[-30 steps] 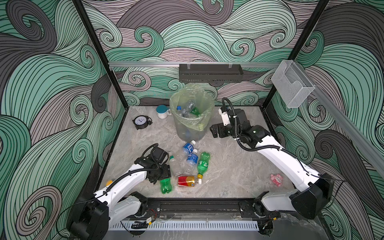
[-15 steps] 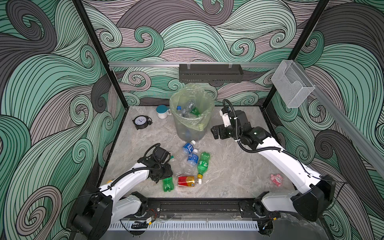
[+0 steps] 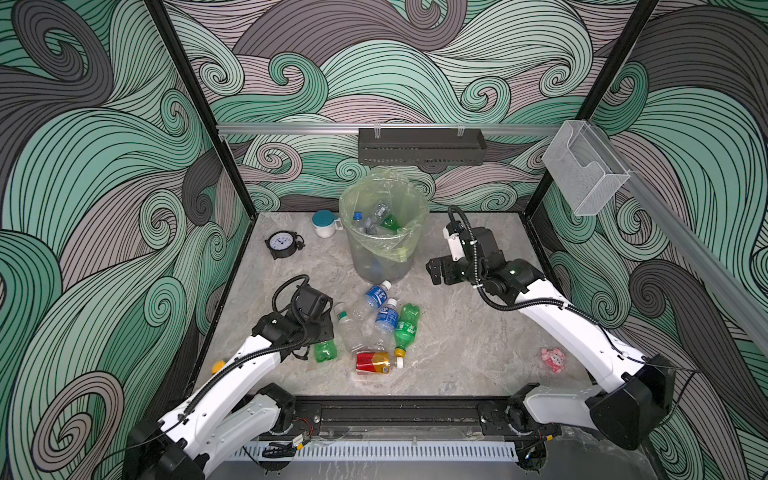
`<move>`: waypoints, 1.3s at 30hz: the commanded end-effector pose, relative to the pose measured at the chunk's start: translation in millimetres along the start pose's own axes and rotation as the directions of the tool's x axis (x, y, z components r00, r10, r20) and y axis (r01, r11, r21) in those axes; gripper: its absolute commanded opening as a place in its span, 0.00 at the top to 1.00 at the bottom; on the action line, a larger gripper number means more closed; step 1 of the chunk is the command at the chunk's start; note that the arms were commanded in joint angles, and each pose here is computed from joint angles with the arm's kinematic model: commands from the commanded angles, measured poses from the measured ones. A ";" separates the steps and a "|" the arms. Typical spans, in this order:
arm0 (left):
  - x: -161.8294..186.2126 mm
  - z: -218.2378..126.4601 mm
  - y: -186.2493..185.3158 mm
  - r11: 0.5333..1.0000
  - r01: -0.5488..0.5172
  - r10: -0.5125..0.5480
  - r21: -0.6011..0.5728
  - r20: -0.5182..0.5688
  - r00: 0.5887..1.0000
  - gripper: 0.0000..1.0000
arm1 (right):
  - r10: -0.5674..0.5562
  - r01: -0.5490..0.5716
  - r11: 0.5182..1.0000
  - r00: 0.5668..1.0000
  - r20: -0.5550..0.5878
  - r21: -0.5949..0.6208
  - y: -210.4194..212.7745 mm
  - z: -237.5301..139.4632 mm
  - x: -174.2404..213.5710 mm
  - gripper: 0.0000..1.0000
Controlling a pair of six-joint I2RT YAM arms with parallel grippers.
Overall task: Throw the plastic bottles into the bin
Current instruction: 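Lift the green soda bottle with the left gripper and drop it into the bin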
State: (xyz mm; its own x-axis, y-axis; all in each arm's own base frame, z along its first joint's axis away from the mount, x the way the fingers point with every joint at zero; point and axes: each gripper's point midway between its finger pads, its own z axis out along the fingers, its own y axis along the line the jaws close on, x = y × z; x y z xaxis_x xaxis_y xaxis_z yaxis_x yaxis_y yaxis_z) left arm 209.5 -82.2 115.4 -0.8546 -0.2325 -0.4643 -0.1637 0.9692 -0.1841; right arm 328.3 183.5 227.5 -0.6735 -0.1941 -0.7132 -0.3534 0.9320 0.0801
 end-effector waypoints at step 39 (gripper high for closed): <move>-228.4 -136.5 -129.3 0.907 -0.394 0.269 0.150 0.512 0.815 0.09 | 0.109 -0.133 0.983 0.976 -0.188 -0.123 19.4 11.6 92.1 0.05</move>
State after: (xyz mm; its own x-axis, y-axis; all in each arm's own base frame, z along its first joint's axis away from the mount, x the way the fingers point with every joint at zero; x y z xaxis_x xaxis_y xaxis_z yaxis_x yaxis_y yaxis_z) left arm 372.4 -166.6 339.9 -0.5737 0.0804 -0.8151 0.3101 0.9424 -0.1253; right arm 267.0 175.4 154.4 -0.8071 -0.1549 -0.5697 -0.3328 0.9164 0.2222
